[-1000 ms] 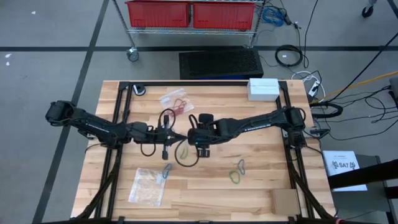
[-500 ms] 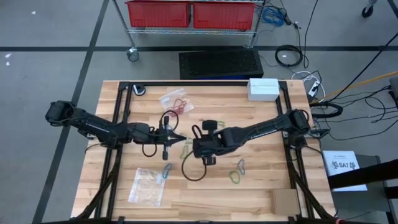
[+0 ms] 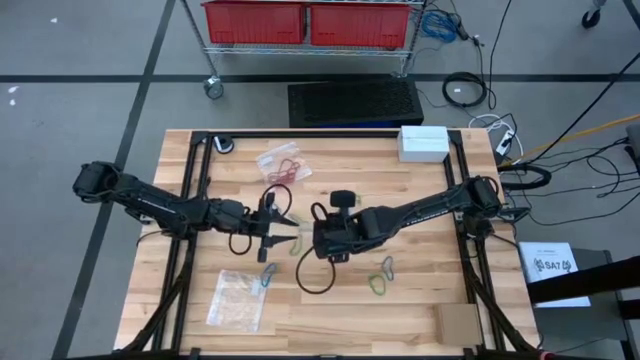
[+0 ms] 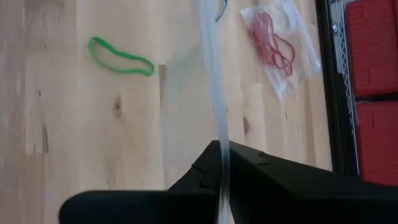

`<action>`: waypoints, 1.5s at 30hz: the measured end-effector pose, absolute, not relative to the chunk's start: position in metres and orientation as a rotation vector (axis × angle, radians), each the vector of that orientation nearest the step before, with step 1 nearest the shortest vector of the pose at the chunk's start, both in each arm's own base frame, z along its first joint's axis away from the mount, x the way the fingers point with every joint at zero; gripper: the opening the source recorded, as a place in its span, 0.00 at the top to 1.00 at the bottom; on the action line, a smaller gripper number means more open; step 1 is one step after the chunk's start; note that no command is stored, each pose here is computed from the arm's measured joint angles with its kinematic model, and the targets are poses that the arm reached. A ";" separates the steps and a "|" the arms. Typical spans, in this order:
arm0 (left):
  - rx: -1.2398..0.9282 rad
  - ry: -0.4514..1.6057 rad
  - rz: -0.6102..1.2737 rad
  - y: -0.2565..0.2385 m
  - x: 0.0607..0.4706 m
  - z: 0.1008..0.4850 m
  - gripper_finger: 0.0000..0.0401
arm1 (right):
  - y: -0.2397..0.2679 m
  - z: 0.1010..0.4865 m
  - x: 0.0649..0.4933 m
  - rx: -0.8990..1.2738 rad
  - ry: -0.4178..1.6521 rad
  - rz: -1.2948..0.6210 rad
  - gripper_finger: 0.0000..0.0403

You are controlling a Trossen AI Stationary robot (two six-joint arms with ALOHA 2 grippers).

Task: Sort rubber bands
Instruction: Open the middle zip bag

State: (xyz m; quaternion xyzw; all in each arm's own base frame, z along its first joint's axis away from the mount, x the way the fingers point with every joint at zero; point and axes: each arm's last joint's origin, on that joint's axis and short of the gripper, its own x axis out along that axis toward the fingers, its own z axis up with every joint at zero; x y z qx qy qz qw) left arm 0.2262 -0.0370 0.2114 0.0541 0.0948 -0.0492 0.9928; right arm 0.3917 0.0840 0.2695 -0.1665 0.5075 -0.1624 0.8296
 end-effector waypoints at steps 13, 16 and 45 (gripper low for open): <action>0.036 0.184 -0.035 -0.035 0.227 0.212 0.46 | 0.084 0.271 0.395 -0.352 1.035 -0.355 1.00; 0.036 0.191 -0.032 -0.035 0.227 0.211 0.52 | 0.085 0.272 0.397 -0.354 1.024 -0.344 1.00; 0.128 0.201 -0.009 -0.034 0.227 0.210 1.00 | 0.101 0.319 0.392 -0.331 0.943 -0.382 0.63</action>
